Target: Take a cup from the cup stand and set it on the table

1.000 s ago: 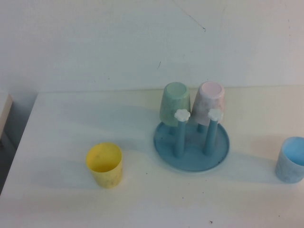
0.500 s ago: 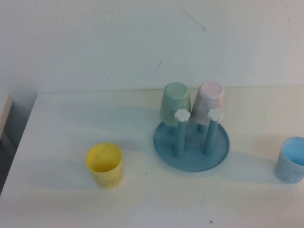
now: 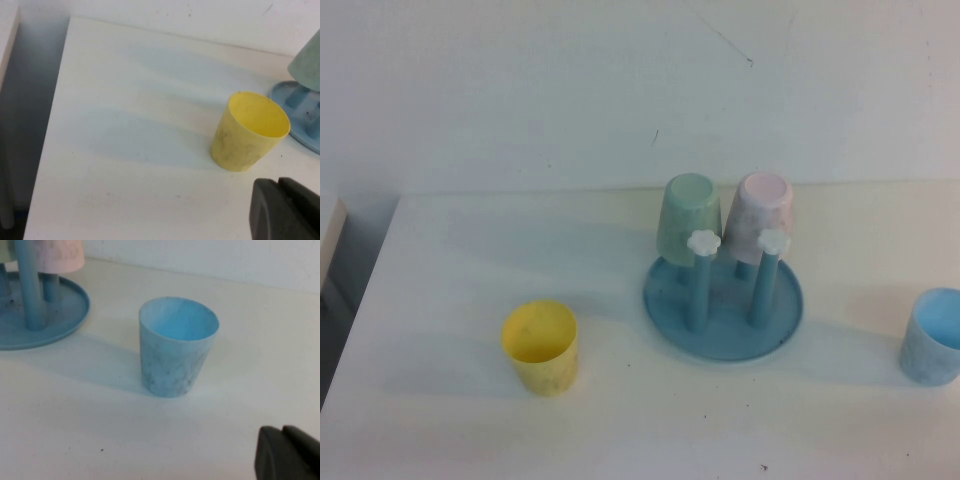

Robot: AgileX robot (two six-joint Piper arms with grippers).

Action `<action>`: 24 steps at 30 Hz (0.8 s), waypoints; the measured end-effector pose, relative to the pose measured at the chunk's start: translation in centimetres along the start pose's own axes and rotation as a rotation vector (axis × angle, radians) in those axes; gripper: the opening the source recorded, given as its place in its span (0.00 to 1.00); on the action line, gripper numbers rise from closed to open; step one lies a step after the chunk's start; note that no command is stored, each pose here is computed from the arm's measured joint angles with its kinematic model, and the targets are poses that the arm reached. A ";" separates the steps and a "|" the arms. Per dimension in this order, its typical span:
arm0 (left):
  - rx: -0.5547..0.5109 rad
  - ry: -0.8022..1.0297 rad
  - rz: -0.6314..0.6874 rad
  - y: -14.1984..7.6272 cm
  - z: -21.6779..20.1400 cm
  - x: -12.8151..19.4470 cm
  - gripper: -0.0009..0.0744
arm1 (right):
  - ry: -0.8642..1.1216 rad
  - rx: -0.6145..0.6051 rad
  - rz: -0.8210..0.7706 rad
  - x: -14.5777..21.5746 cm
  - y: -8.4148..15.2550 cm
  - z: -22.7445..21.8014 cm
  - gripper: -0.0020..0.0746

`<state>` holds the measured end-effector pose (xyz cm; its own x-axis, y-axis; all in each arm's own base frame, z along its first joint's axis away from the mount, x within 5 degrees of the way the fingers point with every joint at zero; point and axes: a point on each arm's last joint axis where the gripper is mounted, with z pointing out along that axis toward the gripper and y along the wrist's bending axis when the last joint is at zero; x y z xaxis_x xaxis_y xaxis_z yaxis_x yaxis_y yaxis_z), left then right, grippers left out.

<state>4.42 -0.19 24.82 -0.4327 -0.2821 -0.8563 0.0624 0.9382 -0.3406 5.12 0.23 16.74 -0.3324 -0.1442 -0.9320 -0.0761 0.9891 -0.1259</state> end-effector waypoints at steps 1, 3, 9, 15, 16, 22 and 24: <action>-0.002 -0.005 0.004 0.1 0.2 0.3 0.01 | 0.000 0.000 0.000 0.0 0.0 0.0 0.02; 0.003 -0.029 0.000 0.3 0.6 1.0 0.01 | 0.000 0.000 0.000 0.0 0.0 0.0 0.02; -0.012 -0.179 0.034 1.2 2.4 3.9 0.01 | 0.000 0.000 0.000 0.0 0.0 0.0 0.02; -0.104 -0.253 0.179 2.1 3.6 5.2 0.01 | 0.000 0.000 0.000 0.0 0.0 0.0 0.02; -0.113 -0.252 0.198 2.1 3.6 5.3 0.01 | 0.000 0.000 0.000 0.0 0.0 0.0 0.02; -0.117 -0.153 0.234 2.2 3.8 6.1 0.01 | 0.000 0.000 0.000 0.0 0.0 0.0 0.02; -0.115 -0.145 0.236 2.2 3.8 6.2 0.01 | 0.000 0.000 0.000 0.0 0.0 0.0 0.02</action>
<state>5.28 -0.63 17.34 -0.2847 -0.0714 -0.9560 0.0402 0.9955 -0.0863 5.12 0.23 16.74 -0.3324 -0.1442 -0.9320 -0.0761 0.9891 -0.1259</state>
